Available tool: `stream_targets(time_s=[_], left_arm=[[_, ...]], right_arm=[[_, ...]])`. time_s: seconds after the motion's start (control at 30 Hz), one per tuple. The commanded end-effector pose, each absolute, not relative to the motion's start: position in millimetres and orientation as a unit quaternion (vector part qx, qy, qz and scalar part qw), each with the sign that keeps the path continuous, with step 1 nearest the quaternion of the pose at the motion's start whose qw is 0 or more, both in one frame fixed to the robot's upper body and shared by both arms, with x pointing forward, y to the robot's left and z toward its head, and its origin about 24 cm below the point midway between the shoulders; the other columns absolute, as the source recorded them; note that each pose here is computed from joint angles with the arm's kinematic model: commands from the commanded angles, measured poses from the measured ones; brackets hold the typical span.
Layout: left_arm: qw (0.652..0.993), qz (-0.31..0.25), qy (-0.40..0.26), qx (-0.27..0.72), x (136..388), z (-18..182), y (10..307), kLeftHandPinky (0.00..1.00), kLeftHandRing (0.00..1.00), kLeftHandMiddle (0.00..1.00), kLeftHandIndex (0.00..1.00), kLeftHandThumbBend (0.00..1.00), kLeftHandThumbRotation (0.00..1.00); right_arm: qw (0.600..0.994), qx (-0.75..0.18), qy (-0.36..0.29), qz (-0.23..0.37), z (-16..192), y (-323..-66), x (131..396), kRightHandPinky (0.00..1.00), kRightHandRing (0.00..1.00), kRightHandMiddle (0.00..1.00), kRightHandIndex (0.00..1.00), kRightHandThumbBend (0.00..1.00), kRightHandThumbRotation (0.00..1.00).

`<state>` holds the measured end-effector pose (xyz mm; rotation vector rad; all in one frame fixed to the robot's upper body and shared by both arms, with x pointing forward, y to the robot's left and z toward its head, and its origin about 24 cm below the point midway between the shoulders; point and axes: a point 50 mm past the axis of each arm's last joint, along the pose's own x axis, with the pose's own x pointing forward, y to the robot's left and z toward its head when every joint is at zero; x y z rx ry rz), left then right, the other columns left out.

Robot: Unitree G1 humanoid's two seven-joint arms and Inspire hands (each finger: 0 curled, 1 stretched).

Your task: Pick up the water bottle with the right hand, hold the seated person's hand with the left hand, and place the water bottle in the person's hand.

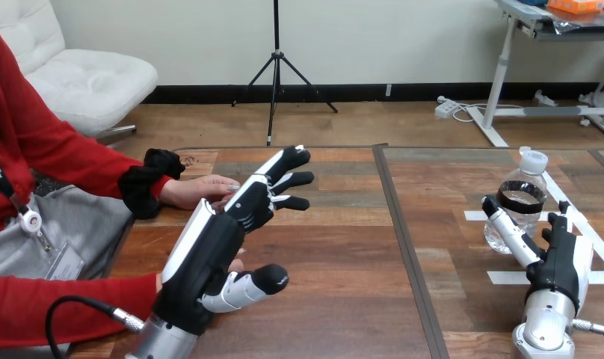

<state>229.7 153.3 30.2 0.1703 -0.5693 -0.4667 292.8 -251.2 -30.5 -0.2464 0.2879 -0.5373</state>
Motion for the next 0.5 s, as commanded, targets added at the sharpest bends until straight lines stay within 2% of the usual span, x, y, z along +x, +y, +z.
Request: stream_targets(time_s=[0.0, 0.07, 0.47], left_arm=[[0.922, -0.219, -0.307, 0.087, 234.6, 41.1, 157.7, 0.73, 0.86, 0.91, 0.92, 1.0, 0.86], [0.923, -0.219, -0.305, 0.087, 234.5, 41.0, 158.3, 0.73, 0.85, 0.91, 0.92, 1.0, 0.86], [0.922, -0.22, -0.306, 0.091, 234.1, 41.7, 160.7, 0.72, 0.86, 0.92, 0.91, 1.0, 0.86]], right_arm=[[0.954, -0.119, 0.1, -0.255, -4.8, -249.5, 316.4, 0.81, 0.93, 0.97, 1.0, 1.0, 0.54], [0.956, -0.113, 0.099, -0.253, -4.1, -249.4, 317.1, 0.8, 0.93, 0.97, 1.0, 1.0, 0.54], [0.956, -0.112, 0.101, -0.251, -0.8, -250.0, 320.7, 0.88, 0.96, 0.99, 1.0, 1.0, 0.53]])
